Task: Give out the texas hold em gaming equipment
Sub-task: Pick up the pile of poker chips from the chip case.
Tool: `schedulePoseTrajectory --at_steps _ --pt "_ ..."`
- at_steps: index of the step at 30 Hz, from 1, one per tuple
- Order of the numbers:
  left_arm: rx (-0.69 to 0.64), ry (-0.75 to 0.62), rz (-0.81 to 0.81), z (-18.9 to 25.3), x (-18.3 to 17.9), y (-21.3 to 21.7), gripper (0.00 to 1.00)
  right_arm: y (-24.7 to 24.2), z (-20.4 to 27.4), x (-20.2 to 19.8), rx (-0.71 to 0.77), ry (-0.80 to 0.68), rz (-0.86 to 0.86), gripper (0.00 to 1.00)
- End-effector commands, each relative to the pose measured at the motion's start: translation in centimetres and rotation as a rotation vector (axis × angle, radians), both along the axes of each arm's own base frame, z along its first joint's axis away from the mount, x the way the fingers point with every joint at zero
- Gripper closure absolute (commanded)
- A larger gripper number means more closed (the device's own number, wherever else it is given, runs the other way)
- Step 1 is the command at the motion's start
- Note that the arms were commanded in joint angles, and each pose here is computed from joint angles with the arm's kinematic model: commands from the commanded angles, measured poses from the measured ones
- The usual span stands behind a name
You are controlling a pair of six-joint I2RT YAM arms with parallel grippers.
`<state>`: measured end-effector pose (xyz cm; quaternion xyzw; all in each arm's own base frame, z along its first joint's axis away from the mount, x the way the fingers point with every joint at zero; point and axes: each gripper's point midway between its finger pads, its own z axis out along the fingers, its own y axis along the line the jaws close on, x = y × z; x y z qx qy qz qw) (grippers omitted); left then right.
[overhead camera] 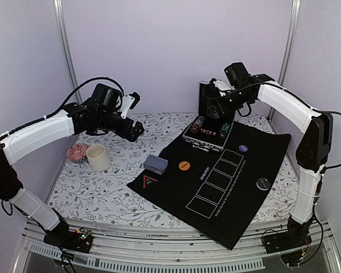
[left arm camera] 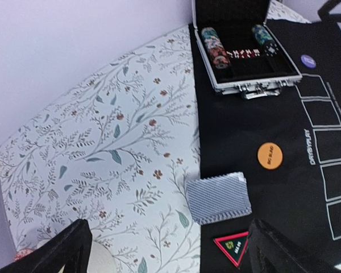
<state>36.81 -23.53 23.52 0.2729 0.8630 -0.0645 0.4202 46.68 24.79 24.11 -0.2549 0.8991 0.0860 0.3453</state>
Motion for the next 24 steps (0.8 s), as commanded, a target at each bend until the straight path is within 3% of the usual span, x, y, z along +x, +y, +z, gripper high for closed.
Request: schedulePoseTrajectory --at_steps 1,10,24 --pt "-0.006 -0.125 0.092 1.9 4.1 0.8 0.02 -3.1 -2.1 1.8 -0.169 -0.006 0.037 0.01" --pt "0.037 -0.009 0.103 -4.5 5.7 2.0 0.02 -4.1 -5.0 5.1 -0.236 -0.012 0.144 0.0" --pt "0.057 0.077 0.078 -7.0 5.4 1.9 0.02 -5.0 -9.8 9.0 -0.198 0.005 0.188 0.05"
